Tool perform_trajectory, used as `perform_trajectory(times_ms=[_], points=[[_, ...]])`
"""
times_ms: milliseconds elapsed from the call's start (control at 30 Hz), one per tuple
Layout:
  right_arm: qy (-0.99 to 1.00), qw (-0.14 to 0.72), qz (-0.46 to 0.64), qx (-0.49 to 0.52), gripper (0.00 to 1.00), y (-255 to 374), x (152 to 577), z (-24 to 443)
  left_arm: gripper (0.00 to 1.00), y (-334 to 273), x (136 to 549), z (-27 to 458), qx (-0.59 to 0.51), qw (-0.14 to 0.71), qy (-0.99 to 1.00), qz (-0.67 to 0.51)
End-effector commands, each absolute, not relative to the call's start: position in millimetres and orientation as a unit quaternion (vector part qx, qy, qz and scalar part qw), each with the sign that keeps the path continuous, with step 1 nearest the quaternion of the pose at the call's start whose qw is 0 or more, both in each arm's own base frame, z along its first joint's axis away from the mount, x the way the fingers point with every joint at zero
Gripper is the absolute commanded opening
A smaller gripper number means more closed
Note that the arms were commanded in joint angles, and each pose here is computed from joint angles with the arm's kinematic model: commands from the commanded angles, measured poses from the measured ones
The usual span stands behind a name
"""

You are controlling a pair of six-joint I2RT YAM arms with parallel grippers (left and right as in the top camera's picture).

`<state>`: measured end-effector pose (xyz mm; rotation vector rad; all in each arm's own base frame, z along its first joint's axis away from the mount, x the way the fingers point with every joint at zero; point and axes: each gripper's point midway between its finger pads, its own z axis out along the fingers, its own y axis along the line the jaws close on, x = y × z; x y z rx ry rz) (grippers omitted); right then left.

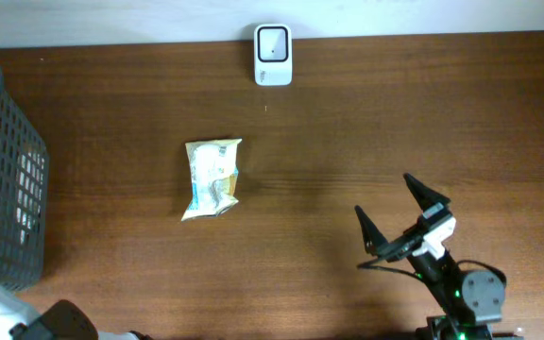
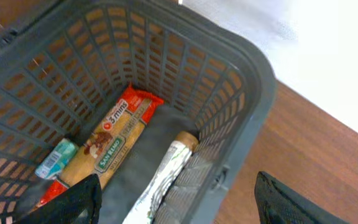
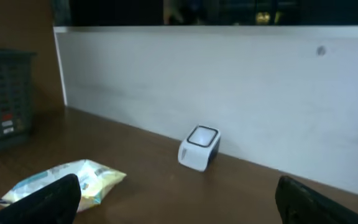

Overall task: Scan the item barcode
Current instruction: 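Grasp the gold-capped 250 ml pouch in the basket with left gripper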

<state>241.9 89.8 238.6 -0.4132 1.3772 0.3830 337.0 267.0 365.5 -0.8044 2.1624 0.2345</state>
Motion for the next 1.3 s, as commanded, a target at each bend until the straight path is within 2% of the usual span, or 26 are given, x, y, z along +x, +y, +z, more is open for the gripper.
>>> perform_trajectory(times_ms=[0, 433, 633, 767, 967, 1267], points=[[0.65, 0.726, 0.154, -0.162, 0.98, 78.8, 244.2, 221.6, 0.76, 277.9, 342.3, 343.6, -0.332, 0.375, 0.861, 0.09], [0.762, 0.607, 0.175, -0.14, 0.98, 79.0, 240.0, 144.6, 0.74, 289.1, 339.1, 314.5, -0.348, 0.326, 0.873, 0.104], [0.765, 0.6, 0.187, -0.144, 0.98, 82.8, 237.4, 142.2, 0.74, 317.3, 317.1, 302.8, -0.38, 0.301, 0.864, 0.133], [0.773, 0.589, 0.189, -0.142, 0.98, 82.8, 235.8, 136.0, 0.73, 327.8, 312.4, 286.1, -0.352, 0.285, 0.884, 0.115], [0.802, 0.549, 0.194, -0.134, 0.98, 82.5, 228.8, 114.2, 0.73, 318.1, 348.8, 234.7, -0.214, 0.27, 0.938, 0.036], [0.811, 0.535, 0.195, -0.131, 0.99, 82.3, 225.8, 106.8, 0.73, 305.9, 378.9, 137.6, -0.146, 0.229, 0.958, -0.09]])
